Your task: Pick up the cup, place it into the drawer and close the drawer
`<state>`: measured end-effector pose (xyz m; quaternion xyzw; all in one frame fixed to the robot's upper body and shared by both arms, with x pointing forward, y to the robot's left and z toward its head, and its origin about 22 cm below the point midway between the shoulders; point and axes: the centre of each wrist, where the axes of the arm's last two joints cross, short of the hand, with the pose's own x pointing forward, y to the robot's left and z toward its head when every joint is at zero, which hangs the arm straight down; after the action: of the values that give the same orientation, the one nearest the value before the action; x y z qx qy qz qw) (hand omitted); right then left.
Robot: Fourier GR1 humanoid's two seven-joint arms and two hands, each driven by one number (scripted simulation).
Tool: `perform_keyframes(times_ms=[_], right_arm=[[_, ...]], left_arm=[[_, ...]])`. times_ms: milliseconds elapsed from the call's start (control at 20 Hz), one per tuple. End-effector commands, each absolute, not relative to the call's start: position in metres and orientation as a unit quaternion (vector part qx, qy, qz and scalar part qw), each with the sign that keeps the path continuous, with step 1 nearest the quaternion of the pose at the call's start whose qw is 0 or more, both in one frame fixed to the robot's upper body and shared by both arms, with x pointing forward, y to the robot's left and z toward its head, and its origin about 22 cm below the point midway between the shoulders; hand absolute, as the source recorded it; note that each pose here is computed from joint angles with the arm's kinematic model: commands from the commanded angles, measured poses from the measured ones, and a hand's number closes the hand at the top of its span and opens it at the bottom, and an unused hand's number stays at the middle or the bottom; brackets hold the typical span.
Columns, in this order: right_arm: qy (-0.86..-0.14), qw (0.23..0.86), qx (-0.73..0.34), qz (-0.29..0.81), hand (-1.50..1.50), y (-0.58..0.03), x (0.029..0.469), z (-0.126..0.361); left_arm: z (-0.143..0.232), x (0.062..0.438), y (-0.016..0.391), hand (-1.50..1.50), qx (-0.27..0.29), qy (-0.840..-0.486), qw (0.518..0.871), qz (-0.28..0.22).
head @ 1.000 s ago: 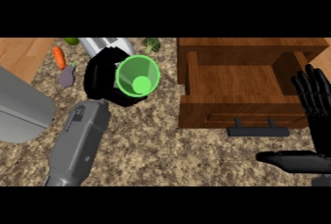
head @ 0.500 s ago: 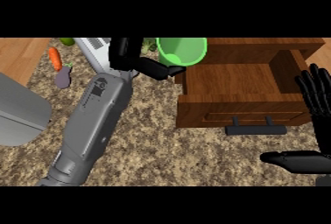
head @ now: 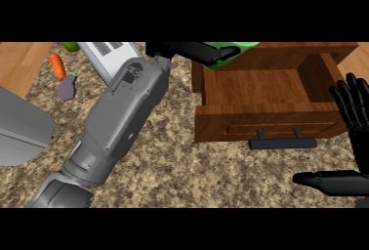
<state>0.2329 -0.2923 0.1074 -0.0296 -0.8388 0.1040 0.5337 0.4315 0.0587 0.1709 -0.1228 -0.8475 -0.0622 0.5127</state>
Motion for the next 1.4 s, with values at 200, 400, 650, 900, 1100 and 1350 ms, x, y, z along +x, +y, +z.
perform_keyframes(times_ms=[200,400,650,900,1100,1350], right_arm=[[-0.843,0.528,-0.024,0.102,-1.50,-0.288,0.247,0.116],[-0.839,0.534,-0.028,0.104,-1.50,-0.292,0.240,0.114],[-0.846,0.521,-0.023,0.111,-1.50,-0.291,0.241,0.124],[-0.844,0.524,-0.008,0.115,-1.50,-0.288,0.250,0.114],[-0.850,0.514,-0.010,0.113,-1.50,-0.287,0.258,0.107],[-0.851,0.512,-0.005,0.114,-1.50,-0.286,0.239,0.109]], left_arm=[[0.147,0.432,0.039,1.50,-0.099,-0.819,0.559,-0.079],[0.150,0.429,0.024,1.50,-0.102,-0.822,0.552,-0.093],[0.132,0.430,0.025,1.50,-0.064,-0.811,0.572,-0.100],[0.121,0.422,0.016,1.50,-0.033,-0.788,0.595,-0.155],[0.115,0.424,0.018,-1.50,-0.020,-0.778,0.601,-0.182],[0.092,0.415,0.018,-1.50,0.028,-0.772,0.600,-0.206]])
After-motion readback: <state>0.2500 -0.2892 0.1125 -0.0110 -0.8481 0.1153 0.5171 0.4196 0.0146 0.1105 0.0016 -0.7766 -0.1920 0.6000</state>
